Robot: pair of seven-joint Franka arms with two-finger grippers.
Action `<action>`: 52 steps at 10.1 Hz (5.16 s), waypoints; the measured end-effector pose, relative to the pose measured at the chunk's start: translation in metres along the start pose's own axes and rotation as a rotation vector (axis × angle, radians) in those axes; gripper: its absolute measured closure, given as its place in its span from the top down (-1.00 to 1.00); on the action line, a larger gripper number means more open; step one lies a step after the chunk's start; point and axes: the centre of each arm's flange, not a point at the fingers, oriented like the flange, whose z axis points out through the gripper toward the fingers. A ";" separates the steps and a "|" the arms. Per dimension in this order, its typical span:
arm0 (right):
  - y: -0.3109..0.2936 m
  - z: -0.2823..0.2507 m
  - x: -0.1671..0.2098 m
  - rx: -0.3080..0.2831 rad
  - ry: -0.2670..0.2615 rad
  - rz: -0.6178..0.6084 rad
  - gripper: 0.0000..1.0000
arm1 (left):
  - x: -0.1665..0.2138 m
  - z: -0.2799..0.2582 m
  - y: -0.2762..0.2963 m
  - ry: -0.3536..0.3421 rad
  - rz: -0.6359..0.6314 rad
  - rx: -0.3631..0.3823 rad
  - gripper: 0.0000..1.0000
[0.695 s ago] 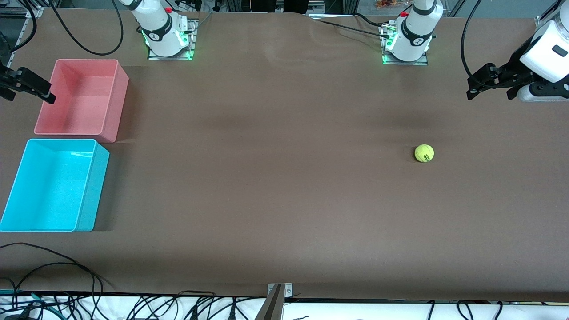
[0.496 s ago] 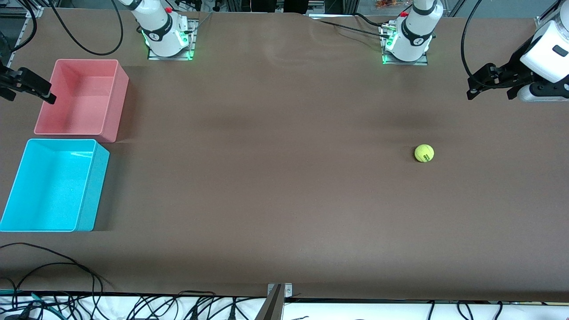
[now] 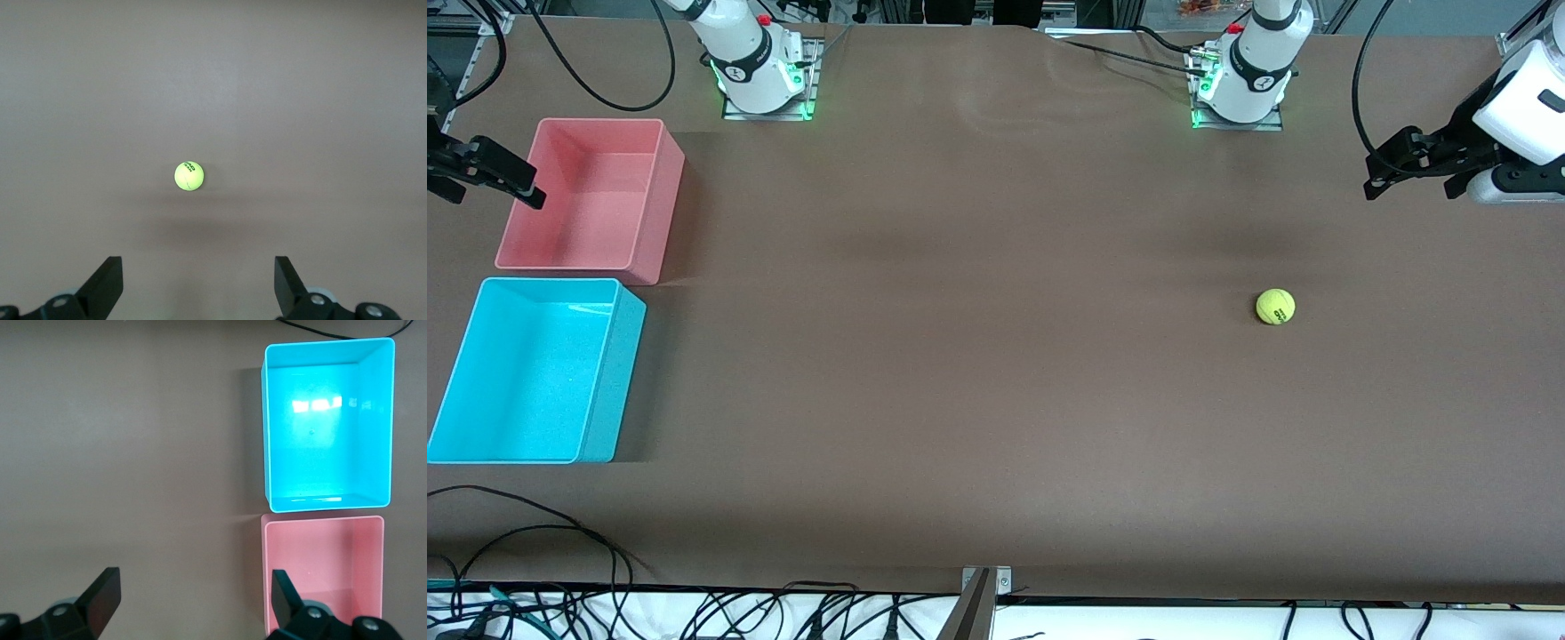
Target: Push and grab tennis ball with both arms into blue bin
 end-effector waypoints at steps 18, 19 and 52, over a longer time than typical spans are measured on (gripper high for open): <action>0.012 -0.004 -0.001 0.001 0.013 0.022 1.00 | 0.000 -0.002 0.000 0.003 0.000 0.000 1.00; 0.017 -0.005 -0.001 0.001 0.014 0.030 1.00 | 0.000 -0.002 0.000 0.004 0.000 0.000 1.00; 0.049 -0.026 -0.004 0.003 0.048 0.086 1.00 | 0.002 0.001 -0.005 -0.002 -0.011 0.000 1.00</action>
